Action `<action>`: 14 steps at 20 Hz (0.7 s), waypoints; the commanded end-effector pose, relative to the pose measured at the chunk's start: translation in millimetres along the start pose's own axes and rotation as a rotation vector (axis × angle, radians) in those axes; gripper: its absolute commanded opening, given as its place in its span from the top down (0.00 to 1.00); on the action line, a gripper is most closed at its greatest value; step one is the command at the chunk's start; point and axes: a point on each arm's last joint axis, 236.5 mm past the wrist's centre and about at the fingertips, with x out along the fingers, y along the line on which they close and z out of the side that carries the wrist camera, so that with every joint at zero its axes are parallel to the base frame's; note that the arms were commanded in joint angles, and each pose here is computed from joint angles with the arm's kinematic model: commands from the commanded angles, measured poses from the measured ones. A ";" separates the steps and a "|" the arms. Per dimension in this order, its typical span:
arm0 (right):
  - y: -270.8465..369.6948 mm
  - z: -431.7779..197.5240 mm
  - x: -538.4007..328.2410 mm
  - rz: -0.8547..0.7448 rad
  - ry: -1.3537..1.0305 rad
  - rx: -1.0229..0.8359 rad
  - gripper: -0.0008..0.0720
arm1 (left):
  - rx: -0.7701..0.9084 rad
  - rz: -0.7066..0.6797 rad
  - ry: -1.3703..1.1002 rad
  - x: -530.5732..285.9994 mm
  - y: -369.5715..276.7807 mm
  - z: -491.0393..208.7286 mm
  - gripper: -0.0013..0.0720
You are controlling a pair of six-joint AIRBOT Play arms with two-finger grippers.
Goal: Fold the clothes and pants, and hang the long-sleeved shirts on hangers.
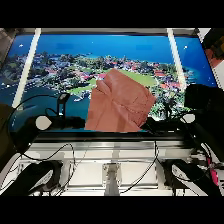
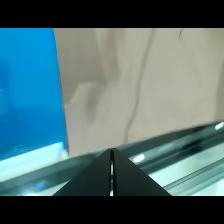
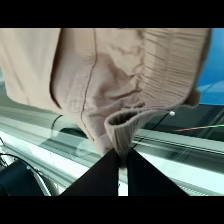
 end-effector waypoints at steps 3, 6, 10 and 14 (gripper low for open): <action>-5.8 6.5 4.2 0.000 -0.044 0.030 0.96 | -0.140 -0.159 -0.043 -6.0 -2.2 17.6 0.98; -4.3 10.1 3.0 0.001 -0.055 0.027 0.94 | -0.120 -0.140 -0.076 -6.1 4.4 25.1 0.98; -1.0 14.3 0.8 0.004 -0.066 0.050 0.93 | -0.119 -0.140 -0.078 -6.1 4.5 25.6 0.97; -1.1 14.1 0.8 0.004 -0.065 0.052 0.94 | -0.122 -0.133 -0.066 -3.3 7.2 23.3 0.97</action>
